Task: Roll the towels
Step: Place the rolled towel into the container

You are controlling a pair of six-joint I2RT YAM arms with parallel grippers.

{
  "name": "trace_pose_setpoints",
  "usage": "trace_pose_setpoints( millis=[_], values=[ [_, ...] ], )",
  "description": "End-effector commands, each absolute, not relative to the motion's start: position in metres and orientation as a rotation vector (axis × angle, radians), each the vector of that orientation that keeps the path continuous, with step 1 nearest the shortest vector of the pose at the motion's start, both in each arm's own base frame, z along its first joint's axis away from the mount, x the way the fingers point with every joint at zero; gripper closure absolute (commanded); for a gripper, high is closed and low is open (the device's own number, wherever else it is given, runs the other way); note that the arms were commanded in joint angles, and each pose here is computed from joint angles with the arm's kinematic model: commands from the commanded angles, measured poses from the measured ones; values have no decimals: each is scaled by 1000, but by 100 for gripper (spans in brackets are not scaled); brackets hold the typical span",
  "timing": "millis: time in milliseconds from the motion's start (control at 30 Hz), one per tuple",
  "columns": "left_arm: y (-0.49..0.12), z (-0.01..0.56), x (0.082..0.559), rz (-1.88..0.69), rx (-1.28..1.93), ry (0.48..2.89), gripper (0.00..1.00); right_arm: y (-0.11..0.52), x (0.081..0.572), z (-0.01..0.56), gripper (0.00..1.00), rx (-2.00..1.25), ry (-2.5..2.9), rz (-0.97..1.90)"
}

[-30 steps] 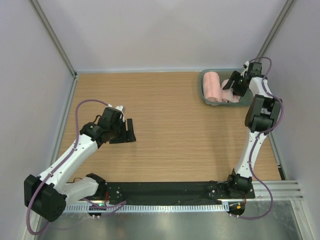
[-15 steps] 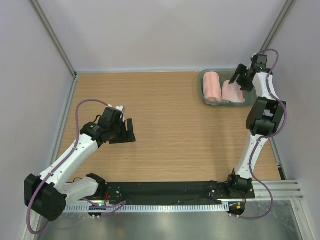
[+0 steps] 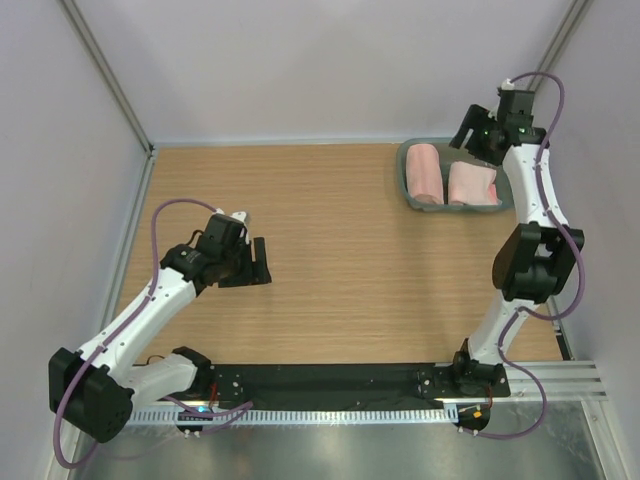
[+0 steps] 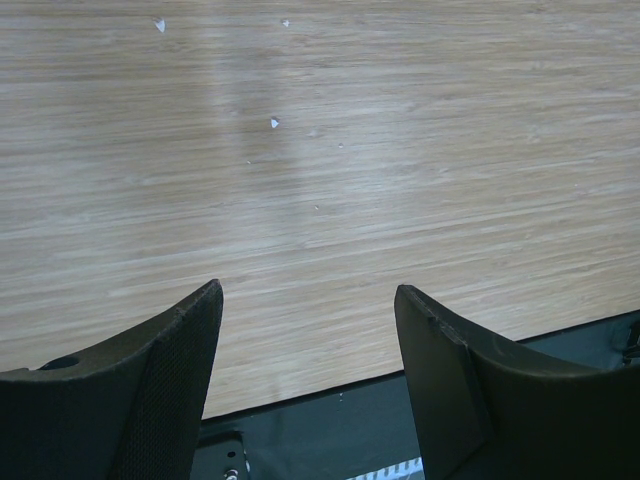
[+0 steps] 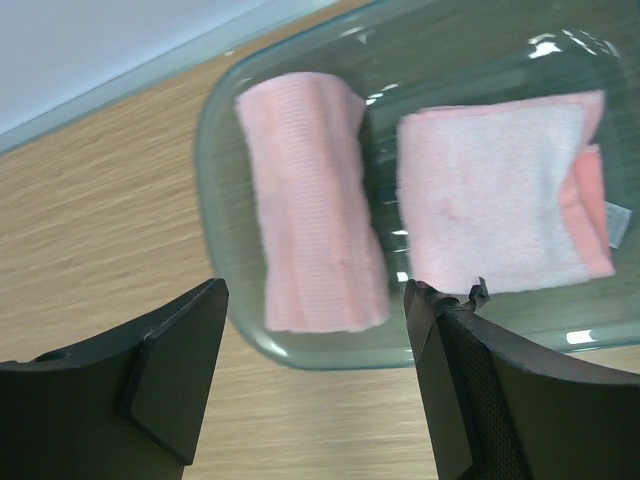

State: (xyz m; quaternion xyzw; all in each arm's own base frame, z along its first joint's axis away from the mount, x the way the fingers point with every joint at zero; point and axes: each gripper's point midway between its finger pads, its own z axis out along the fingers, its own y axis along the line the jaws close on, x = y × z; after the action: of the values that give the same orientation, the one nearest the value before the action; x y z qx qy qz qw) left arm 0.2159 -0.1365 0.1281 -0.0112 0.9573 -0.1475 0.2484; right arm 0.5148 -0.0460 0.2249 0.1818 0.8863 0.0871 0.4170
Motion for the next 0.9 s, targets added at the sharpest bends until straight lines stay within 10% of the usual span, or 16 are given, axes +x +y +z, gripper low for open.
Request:
trace_pose_setpoints(
  millis=[0, 867],
  values=[
    [-135, 139, 223, -395, -31, 2571, 30, -8, 504, 272, 22, 311, 2129, 251],
    [-109, 166, 230, -284, -118, 2408, 30, 143, 406, 235, 23, 1, 2168, 385]
  ],
)
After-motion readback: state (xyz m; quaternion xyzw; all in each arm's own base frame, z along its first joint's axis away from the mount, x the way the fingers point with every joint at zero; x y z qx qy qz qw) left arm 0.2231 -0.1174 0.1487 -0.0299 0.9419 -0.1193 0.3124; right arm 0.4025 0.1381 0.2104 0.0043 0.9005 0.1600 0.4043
